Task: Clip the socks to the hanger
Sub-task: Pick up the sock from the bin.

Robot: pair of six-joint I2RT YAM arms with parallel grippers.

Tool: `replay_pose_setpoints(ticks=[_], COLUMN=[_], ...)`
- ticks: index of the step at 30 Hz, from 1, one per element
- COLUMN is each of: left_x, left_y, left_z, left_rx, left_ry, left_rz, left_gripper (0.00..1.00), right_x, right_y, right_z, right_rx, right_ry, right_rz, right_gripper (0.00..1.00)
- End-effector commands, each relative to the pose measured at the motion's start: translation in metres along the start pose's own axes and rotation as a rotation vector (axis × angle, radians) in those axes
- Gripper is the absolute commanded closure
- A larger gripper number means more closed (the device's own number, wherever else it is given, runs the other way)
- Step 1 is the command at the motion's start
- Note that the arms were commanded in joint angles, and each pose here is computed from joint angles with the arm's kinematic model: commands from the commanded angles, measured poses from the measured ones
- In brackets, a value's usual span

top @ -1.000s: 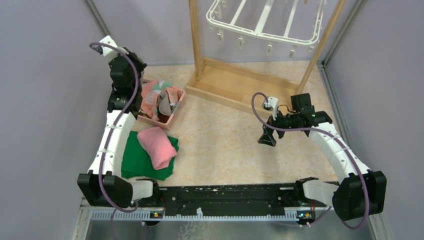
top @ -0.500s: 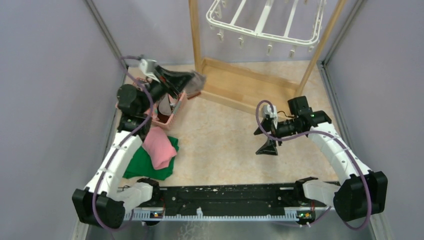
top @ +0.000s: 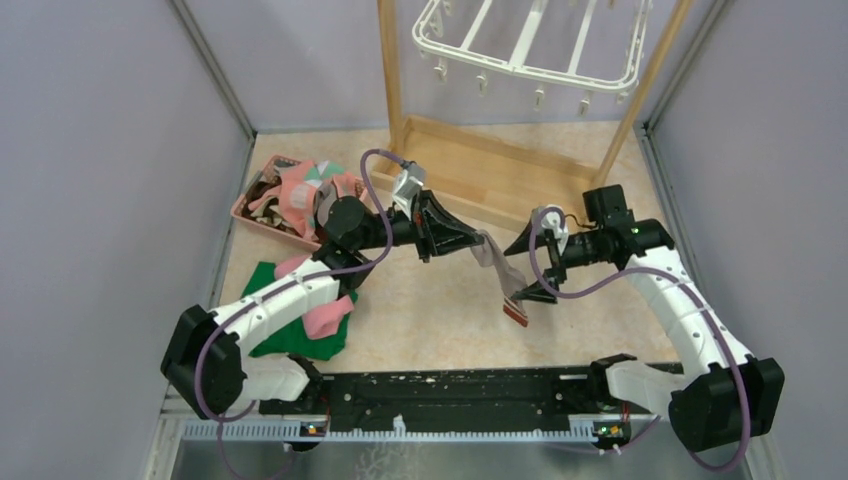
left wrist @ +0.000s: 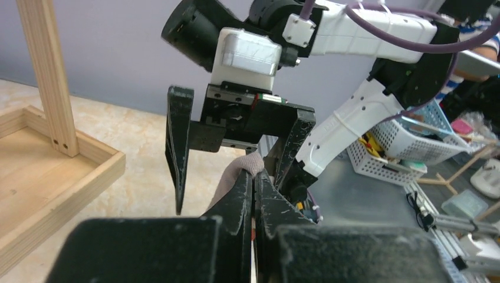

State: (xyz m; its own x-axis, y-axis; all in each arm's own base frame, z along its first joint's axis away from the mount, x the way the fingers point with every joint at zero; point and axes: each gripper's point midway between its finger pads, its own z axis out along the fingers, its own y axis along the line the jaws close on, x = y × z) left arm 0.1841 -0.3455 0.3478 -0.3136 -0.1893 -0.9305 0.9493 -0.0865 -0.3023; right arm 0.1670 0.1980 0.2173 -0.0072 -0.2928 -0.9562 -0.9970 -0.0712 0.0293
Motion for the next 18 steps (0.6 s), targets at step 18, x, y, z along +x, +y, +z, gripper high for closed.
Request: replay_pose_setpoints(ticks=[18], left_x=[-0.003], left_y=[0.008], left_z=[0.015], left_rx=[-0.033], left_ry=[-0.230], left_rz=[-0.201], left_gripper=[1.00], right_x=[-0.016], right_y=[-0.040], right_z=[0.031], right_rx=[0.073], right_ry=[-0.025], right_rz=[0.072], right_gripper=[0.34])
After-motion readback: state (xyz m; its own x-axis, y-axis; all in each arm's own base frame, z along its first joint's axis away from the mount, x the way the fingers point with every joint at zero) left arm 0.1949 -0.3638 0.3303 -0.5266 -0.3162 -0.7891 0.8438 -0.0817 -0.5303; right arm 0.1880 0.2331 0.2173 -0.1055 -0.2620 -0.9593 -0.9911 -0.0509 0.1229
